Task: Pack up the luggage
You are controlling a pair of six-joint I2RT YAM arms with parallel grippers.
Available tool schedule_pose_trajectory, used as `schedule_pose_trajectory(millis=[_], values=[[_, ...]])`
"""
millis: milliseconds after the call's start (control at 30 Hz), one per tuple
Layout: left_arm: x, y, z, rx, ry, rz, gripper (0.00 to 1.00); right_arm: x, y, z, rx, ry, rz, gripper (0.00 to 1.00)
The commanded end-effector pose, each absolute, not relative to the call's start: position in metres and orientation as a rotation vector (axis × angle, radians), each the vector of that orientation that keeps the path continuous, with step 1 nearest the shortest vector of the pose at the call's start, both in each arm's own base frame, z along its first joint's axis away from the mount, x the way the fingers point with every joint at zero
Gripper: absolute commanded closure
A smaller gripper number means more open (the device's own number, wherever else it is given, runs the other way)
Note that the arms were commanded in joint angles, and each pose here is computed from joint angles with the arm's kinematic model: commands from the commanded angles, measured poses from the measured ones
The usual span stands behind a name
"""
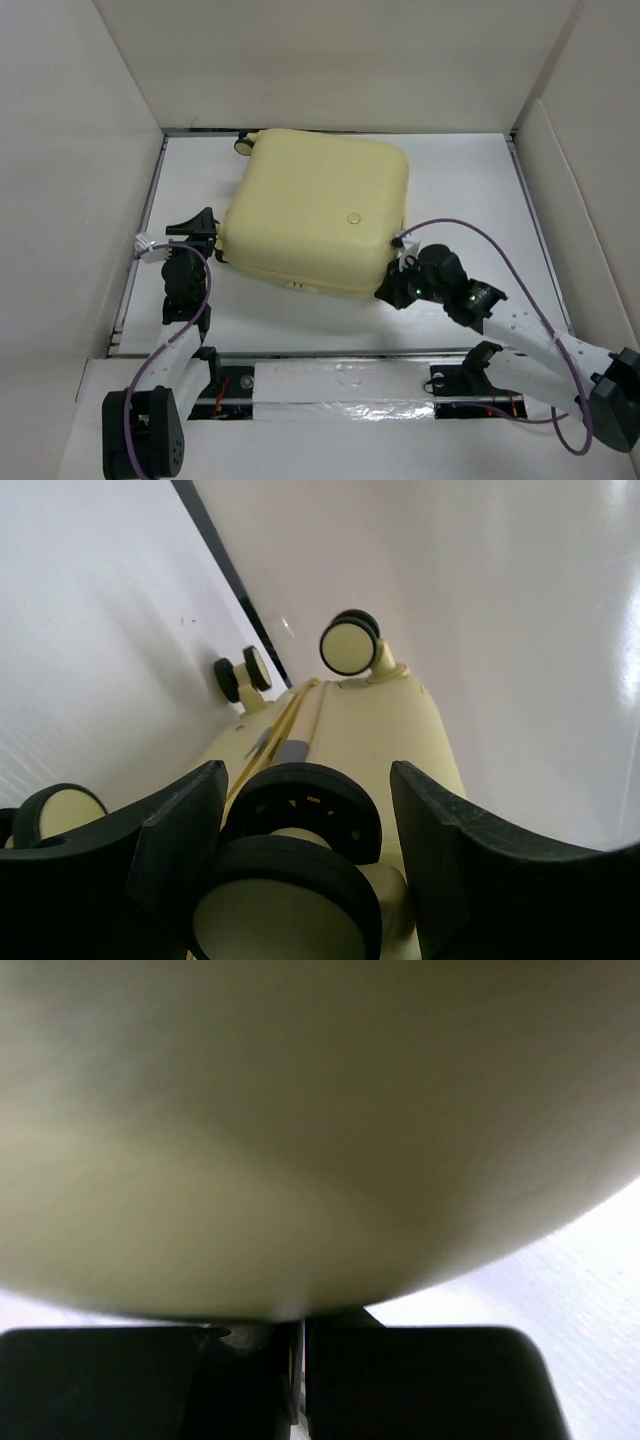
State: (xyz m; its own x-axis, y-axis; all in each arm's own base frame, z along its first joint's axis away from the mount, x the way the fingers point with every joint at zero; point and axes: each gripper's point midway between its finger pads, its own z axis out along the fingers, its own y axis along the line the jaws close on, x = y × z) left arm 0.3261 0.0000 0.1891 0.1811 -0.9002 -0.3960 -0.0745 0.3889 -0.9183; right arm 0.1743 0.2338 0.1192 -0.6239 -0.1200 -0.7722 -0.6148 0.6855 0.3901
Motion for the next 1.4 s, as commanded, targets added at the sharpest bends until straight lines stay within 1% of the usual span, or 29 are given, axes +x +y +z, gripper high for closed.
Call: schedule_pose_trajectory(millis=[0, 33, 133, 233, 300, 333, 367, 400, 433, 467, 500, 533, 567, 600, 633, 667, 733, 767, 833, 867, 900, 1000, 1067, 1100, 1133, 1200, 1267, 1333, 1367], values=[[0.312, -0.055, 0.193, -0.768, 1.39, -0.927, 1.0, 0.238, 0.264, 0.302, -0.566, 1.522, 1.049, 1.0], [0.311, -0.056, 0.19, -0.765, 1.396, -0.93, 1.0, 0.247, 0.267, 0.315, -0.601, 1.502, 1.077, 1.0], [0.308, -0.062, 0.186, -0.741, 1.417, -0.944, 1.0, 0.28, 0.241, 0.319, -0.557, 1.523, 1.013, 1.0], [0.308, -0.07, 0.182, -0.712, 1.446, -0.95, 1.0, 0.284, 0.216, 0.283, -0.471, 1.607, 0.934, 1.0], [0.308, -0.072, 0.178, -0.692, 1.466, -0.945, 1.0, 0.235, 0.225, 0.221, -0.49, 1.709, 0.996, 1.0], [0.308, -0.072, 0.177, -0.687, 1.47, -0.936, 1.0, 0.22, 0.228, 0.199, -0.383, 1.767, 1.044, 1.0], [0.309, -0.071, 0.175, -0.69, 1.475, -0.929, 1.0, 0.202, 0.236, 0.204, -0.354, 1.689, 1.126, 1.0], [0.309, -0.073, 0.175, -0.684, 1.478, -0.933, 1.0, 0.179, 0.241, 0.159, -0.321, 1.763, 1.19, 1.0], [0.31, -0.076, 0.175, -0.68, 1.482, -0.94, 1.0, 0.161, 0.258, 0.165, -0.305, 1.74, 1.267, 1.0], [0.311, -0.077, 0.174, -0.681, 1.481, -0.946, 1.0, 0.159, 0.264, 0.163, -0.321, 1.763, 1.242, 1.0], [0.311, -0.078, 0.175, -0.681, 1.476, -0.957, 1.0, 0.167, 0.279, 0.19, -0.359, 1.74, 1.214, 1.0], [0.309, -0.082, 0.174, -0.686, 1.478, -0.979, 1.0, 0.17, 0.285, 0.188, -0.412, 1.783, 1.139, 1.0], [0.308, -0.083, 0.175, -0.682, 1.471, -0.989, 1.0, 0.182, 0.297, 0.212, -0.44, 1.756, 1.107, 1.0], [0.308, -0.083, 0.177, -0.679, 1.465, -0.991, 1.0, 0.192, 0.293, 0.199, -0.452, 1.787, 1.046, 1.0], [0.308, -0.083, 0.178, -0.676, 1.466, -0.988, 1.0, 0.207, 0.292, 0.215, -0.436, 1.75, 1.023, 1.0], [0.307, -0.08, 0.174, -0.688, 1.478, -0.968, 1.0, 0.231, 0.279, 0.223, -0.409, 1.714, 1.006, 1.0], [0.308, -0.079, 0.179, -0.676, 1.469, -0.956, 1.0, 0.248, 0.27, 0.229, -0.424, 1.679, 1.043, 1.0], [0.309, -0.078, 0.177, -0.678, 1.483, -0.94, 1.0, 0.273, 0.248, 0.232, -0.348, 1.668, 0.982, 1.0], [0.312, -0.077, 0.181, -0.678, 1.475, -0.936, 1.0, 0.283, 0.24, 0.236, -0.379, 1.658, 0.996, 1.0], [0.313, -0.077, 0.182, -0.679, 1.472, -0.935, 1.0, 0.295, 0.234, 0.255, -0.376, 1.623, 0.982, 1.0], [0.313, -0.078, 0.184, -0.677, 1.472, -0.941, 1.0, 0.312, 0.215, 0.263, -0.34, 1.614, 0.929, 1.0], [0.315, -0.082, 0.185, -0.667, 1.483, -0.946, 1.0, 0.331, 0.177, 0.282, -0.289, 1.629, 0.835, 1.0], [0.316, -0.079, 0.181, -0.686, 1.498, -0.926, 1.0, 0.312, 0.175, 0.278, -0.314, 1.631, 0.859, 1.0], [0.316, -0.078, 0.181, -0.689, 1.5, -0.916, 1.0, 0.295, 0.178, 0.232, -0.297, 1.716, 0.898, 1.0], [0.317, -0.077, 0.181, -0.687, 1.503, -0.905, 1.0, 0.271, 0.197, 0.212, -0.334, 1.745, 0.973, 1.0], [0.317, -0.077, 0.182, -0.683, 1.496, -0.904, 1.0, 0.233, 0.23, 0.204, -0.305, 1.682, 1.174, 1.0], [0.317, -0.078, 0.18, -0.687, 1.493, -0.917, 1.0, 0.201, 0.27, 0.188, -0.36, 1.732, 1.253, 1.0], [0.316, -0.081, 0.178, -0.685, 1.496, -0.931, 1.0, 0.212, 0.299, 0.216, -0.435, 1.717, 1.227, 1.0], [0.317, -0.081, 0.178, -0.688, 1.496, -0.931, 1.0, 0.212, 0.306, 0.213, -0.472, 1.742, 1.199, 1.0]])
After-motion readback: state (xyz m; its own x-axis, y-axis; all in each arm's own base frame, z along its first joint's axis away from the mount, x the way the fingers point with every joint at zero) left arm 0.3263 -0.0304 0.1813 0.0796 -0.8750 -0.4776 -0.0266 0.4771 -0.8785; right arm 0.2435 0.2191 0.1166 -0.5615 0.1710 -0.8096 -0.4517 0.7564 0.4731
